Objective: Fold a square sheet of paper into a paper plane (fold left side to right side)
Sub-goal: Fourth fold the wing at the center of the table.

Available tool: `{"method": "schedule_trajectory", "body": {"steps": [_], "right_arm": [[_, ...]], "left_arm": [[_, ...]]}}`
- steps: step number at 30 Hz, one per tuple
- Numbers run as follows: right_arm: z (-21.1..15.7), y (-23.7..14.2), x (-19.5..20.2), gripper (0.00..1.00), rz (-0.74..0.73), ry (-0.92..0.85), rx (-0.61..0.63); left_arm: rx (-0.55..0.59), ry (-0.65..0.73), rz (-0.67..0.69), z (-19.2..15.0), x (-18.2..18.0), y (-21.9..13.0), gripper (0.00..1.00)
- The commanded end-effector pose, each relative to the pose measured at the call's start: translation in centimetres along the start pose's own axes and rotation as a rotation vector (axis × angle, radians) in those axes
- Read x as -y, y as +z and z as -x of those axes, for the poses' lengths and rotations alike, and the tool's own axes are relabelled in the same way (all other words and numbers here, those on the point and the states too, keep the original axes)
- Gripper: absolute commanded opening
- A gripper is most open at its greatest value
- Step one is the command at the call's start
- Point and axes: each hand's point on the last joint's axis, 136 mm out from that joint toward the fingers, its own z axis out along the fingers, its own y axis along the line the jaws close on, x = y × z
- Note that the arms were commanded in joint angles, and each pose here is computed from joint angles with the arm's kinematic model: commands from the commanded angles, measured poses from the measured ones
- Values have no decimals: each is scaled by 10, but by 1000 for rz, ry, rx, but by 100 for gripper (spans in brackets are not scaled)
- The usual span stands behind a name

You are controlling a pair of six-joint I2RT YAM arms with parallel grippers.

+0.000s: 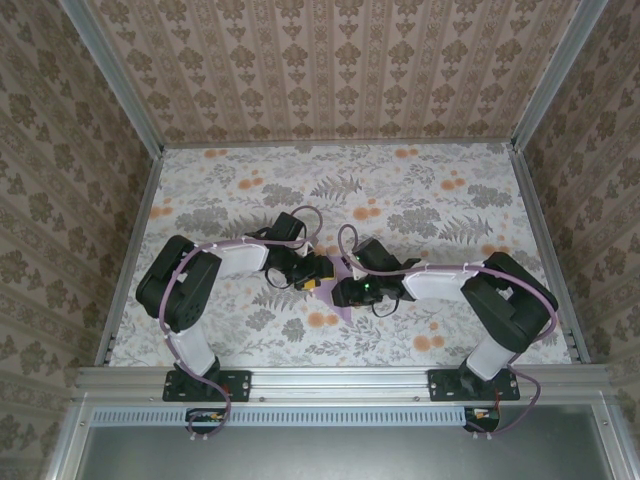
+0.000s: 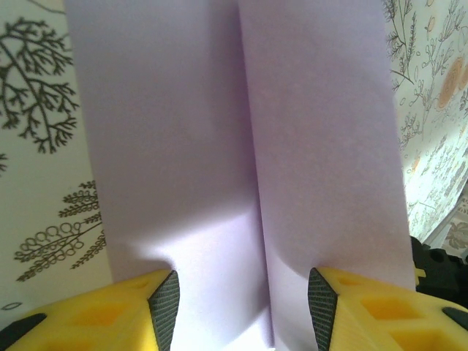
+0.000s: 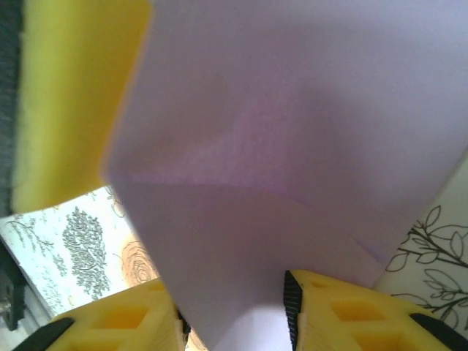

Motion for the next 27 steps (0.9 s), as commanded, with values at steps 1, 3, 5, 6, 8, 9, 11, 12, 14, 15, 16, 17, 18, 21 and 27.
{"method": "schedule_trajectory", "body": {"steps": [1, 3, 5, 6, 8, 9, 11, 12, 14, 15, 16, 17, 18, 21, 27], "right_arm": [[5, 2, 0, 35, -25, -26, 1], [7, 2, -2, 29, -13, -30, 2], [8, 2, -4, 23, 3, -29, 4], [7, 2, -4, 20, 9, -28, 4], [7, 1, -3, 17, 12, -27, 3], [6, 1, -3, 15, 12, -27, 0], [6, 0, -2, 13, 13, -27, -1], [5, -1, -2, 13, 15, -27, -2], [6, -3, -3, 16, 19, -29, 3], [6, -5, -5, 19, 25, -32, 6], [6, -6, -6, 21, 28, -33, 10], [7, -8, -8, 22, 36, -36, 13], [7, -10, -10, 23, 46, -40, 17], [8, -15, -18, 26, 79, -46, 26], [23, -34, -27, 36, 165, -13, 100]], "left_arm": [[-44, -25, 111, -14, -34, 17, 53], [-46, -25, 111, -14, -34, 18, 54], [-48, -28, 114, -15, -36, 18, 53], [-48, -27, 115, -15, -36, 18, 53], [-48, -30, 119, -15, -37, 18, 53], [-49, -28, 118, -15, -37, 19, 53], [-48, -30, 119, -15, -37, 19, 54], [-49, -32, 120, -15, -37, 19, 53], [-51, -33, 121, -15, -38, 19, 54], [-50, -32, 124, -15, -38, 19, 54], [-52, -34, 125, -16, -39, 20, 54], [-52, -34, 125, -15, -39, 20, 54], [-55, -36, 126, -16, -39, 20, 54], [-54, -35, 126, -15, -39, 20, 54], [-53, -33, 125, -15, -38, 20, 53]]}}
